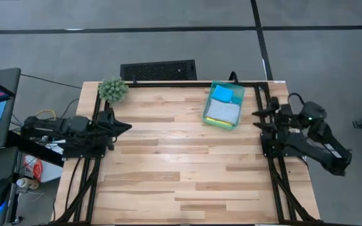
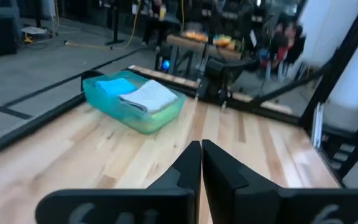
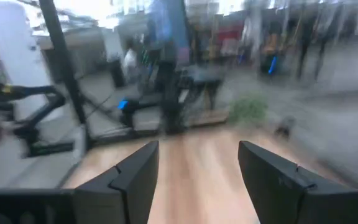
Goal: Fold microfiber towels
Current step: Return to Home Position
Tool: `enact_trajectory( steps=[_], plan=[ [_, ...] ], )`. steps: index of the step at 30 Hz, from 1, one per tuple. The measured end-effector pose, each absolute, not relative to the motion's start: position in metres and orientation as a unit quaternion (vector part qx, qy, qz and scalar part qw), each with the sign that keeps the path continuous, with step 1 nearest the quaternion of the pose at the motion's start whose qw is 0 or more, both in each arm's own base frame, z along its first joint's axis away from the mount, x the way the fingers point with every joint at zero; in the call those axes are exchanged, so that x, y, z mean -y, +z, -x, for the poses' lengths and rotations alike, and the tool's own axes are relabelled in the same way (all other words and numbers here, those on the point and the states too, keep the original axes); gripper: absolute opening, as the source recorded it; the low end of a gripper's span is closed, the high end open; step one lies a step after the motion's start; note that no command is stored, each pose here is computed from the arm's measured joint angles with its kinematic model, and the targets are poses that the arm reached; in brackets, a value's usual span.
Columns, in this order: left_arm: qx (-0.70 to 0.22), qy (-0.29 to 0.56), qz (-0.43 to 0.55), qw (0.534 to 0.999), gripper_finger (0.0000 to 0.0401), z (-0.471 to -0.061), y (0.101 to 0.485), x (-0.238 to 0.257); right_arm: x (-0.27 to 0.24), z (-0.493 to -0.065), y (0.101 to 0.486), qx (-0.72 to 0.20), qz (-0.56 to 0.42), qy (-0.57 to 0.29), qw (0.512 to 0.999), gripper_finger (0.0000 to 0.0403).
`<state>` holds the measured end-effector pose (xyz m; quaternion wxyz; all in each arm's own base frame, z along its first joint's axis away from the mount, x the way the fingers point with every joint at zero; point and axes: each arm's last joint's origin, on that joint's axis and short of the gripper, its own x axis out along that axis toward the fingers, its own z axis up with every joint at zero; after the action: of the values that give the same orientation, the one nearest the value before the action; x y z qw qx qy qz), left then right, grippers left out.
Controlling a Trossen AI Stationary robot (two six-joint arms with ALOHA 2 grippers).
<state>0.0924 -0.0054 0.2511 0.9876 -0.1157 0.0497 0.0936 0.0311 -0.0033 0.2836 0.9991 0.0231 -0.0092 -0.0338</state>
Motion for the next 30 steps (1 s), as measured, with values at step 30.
enact_trajectory(
  steps=[30],
  plan=[
    [-0.032,-0.043,0.138,0.989,0.0004,-0.102,0.163,0.014,0.005,-0.103,0.160,-0.034,-0.119,-0.019,0.992,0.0244]
  ],
)
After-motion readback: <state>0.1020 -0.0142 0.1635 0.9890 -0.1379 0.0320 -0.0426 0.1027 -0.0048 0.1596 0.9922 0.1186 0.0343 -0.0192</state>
